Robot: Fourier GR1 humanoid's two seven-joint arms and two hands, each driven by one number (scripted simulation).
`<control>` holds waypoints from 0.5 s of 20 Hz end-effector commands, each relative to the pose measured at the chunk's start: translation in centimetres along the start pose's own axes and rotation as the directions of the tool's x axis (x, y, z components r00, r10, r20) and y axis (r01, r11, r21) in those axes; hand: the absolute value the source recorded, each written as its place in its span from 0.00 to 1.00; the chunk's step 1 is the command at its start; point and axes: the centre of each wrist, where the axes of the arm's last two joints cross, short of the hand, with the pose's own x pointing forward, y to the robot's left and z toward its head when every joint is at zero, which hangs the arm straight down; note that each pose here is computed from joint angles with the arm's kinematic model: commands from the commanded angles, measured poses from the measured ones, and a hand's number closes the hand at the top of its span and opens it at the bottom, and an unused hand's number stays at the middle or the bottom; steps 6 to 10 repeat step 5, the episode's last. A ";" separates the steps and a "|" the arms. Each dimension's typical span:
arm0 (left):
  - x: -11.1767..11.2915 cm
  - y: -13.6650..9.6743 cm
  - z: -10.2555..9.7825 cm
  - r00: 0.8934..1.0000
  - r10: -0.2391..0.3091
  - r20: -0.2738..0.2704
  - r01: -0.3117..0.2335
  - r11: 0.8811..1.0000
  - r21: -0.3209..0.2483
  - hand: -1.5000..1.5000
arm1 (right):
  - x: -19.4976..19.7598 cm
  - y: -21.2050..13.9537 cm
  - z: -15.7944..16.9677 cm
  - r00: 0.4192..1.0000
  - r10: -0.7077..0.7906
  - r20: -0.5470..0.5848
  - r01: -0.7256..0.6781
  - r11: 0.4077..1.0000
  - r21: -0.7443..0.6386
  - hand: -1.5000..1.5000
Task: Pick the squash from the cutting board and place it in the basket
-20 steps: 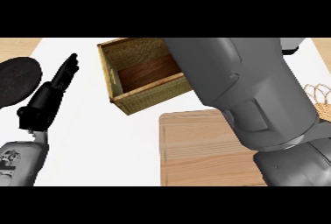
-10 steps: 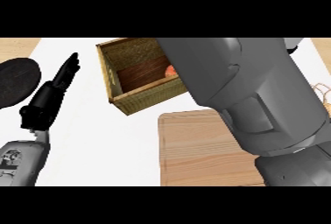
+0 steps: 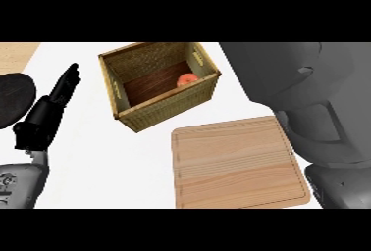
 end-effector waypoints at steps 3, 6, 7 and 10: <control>-1.0 0.5 0.9 0.999 -0.006 -0.043 0.007 1.000 0.029 0.50 | -0.6 -2.3 -1.6 0.938 -0.273 -0.214 0.224 0.948 -0.227 0.00; -1.4 0.8 1.4 0.998 -0.005 -0.061 0.007 0.999 0.034 0.50 | -1.2 -2.6 -1.7 0.932 -0.310 -0.189 0.252 0.927 -0.277 0.00; -1.4 0.8 1.4 0.998 -0.005 -0.061 0.007 0.999 0.034 0.50 | -1.2 -2.6 -1.7 0.932 -0.310 -0.189 0.252 0.927 -0.277 0.00; -1.4 0.8 1.4 0.998 -0.005 -0.061 0.007 0.999 0.034 0.50 | -1.2 -2.6 -1.7 0.932 -0.310 -0.189 0.252 0.927 -0.277 0.00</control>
